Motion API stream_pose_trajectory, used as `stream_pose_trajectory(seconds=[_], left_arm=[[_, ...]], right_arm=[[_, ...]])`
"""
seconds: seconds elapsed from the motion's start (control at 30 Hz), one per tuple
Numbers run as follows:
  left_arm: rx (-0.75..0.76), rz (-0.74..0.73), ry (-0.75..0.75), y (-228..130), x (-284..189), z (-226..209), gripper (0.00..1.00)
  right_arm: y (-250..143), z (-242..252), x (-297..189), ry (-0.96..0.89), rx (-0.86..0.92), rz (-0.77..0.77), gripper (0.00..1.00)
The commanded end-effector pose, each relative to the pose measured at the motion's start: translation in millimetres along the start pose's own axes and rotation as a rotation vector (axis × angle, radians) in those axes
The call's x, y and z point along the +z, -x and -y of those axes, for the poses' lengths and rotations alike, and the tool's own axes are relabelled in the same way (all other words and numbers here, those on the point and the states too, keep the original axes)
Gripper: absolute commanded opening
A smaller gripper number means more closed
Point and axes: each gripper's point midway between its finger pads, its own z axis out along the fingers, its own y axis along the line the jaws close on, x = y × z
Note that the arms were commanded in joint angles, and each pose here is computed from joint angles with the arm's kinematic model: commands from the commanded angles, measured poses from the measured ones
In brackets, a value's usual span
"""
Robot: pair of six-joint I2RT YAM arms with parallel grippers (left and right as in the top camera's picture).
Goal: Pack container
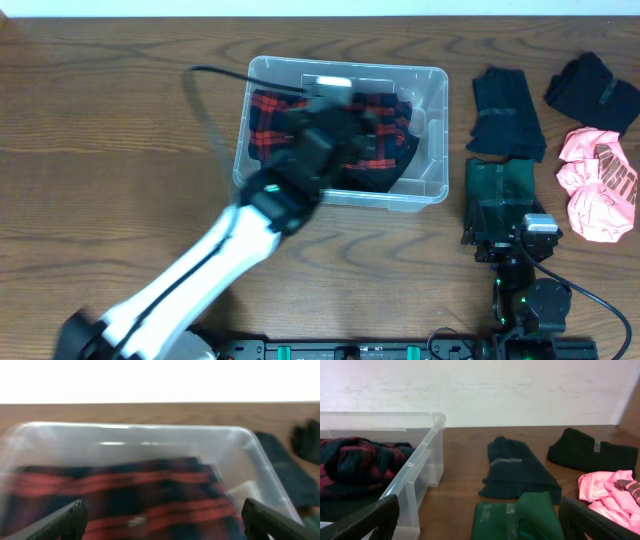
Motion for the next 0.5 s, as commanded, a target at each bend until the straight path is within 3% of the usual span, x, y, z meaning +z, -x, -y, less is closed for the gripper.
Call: stream_pose_trajectory(seconds=[0.0,0.27,0.47], left_arm=[[-0.034,0.081,0.11,40,-39,-51,0.98],[-0.17,0.087,0.398,50,-111,-179,0.98],[-0.284,0.055,0.447,41,-128,-227,0.98]], right_arm=[[-1,-3,0,0.012,-0.012,-0.002,0.99],[-1,-3,0,0.012,-0.012,-0.002,0.99],[-1,-3,0,0.012,-0.012,-0.003,0.99]])
